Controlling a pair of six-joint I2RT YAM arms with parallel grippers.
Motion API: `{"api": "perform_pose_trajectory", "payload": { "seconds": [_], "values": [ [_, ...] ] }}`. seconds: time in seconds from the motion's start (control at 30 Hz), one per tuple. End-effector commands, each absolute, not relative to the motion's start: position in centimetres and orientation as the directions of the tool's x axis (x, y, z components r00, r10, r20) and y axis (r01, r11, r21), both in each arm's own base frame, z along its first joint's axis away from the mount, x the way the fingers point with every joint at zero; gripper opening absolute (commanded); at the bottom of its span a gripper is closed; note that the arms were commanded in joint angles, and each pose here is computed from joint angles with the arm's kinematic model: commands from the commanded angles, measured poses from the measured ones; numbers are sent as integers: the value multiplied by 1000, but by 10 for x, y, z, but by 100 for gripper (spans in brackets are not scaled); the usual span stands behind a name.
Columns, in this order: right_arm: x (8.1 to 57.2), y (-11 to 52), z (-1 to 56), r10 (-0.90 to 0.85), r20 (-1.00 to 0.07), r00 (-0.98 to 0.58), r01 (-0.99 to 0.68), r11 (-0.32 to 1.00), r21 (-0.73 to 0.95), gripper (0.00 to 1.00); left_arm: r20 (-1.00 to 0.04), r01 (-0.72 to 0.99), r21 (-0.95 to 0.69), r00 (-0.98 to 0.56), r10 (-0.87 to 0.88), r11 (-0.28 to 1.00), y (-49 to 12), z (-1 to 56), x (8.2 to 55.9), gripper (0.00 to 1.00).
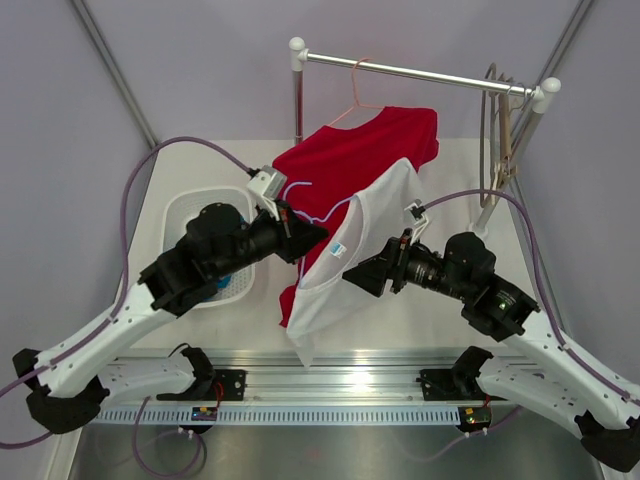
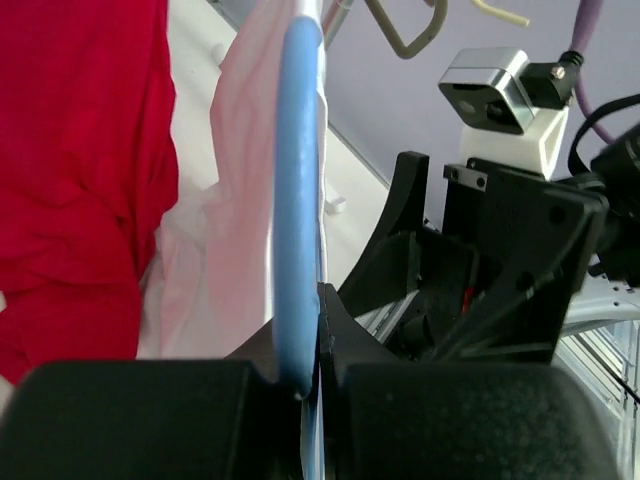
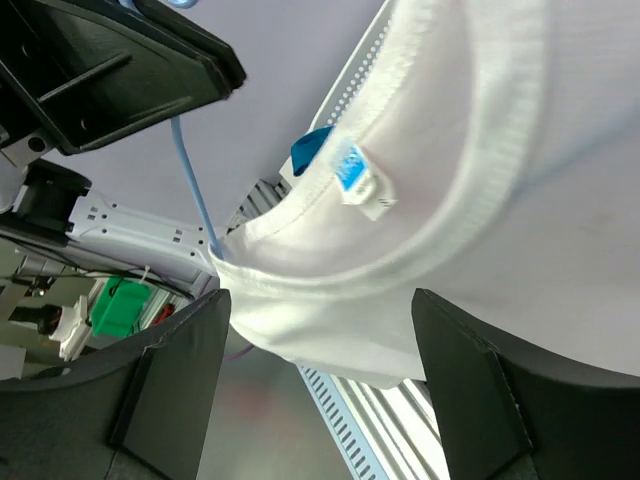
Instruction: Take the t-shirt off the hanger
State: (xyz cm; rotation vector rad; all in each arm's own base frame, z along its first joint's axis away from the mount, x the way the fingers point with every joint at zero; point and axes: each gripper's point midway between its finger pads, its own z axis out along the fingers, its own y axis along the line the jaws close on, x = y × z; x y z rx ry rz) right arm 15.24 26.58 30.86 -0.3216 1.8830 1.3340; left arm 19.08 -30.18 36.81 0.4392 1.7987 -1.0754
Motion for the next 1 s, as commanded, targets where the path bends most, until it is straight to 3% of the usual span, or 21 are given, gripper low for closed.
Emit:
{"api": "perform_pose_trajectory", "payload": {
  "seconds": [0.0, 0.27, 0.4, 0.53, 0.67, 0.83, 0.97],
  "values": [
    [139, 265, 332, 184, -764, -618, -678, 366, 637, 81, -891, 672, -438, -415, -185, 597, -272, 374, 187, 0],
    [191, 233, 352, 307, -850, -428, -596, 611, 521, 74, -894, 638, -404, -428, -135, 656, -225, 353, 162, 0],
    [215, 228, 356, 195, -925, -327, -613, 701, 364, 69, -892, 658, -391, -443, -89, 644, -213, 347, 146, 0],
    [226, 238, 336, 27, -953, -301, -688, 686, 237, 70, -894, 704, -415, -434, -114, 576, -202, 362, 123, 0],
    [234, 243, 326, -5, -953, -301, -733, 641, 228, 71, -901, 717, -409, -416, -123, 565, -192, 370, 114, 0],
    [252, 234, 324, -12, -954, -298, -707, 675, 213, 72, -901, 734, -407, -419, -109, 544, -185, 373, 103, 0],
    [247, 253, 320, -20, -945, -327, -772, 583, 255, 70, -905, 742, -401, -413, -104, 537, -181, 376, 98, 0]
  ]
}}
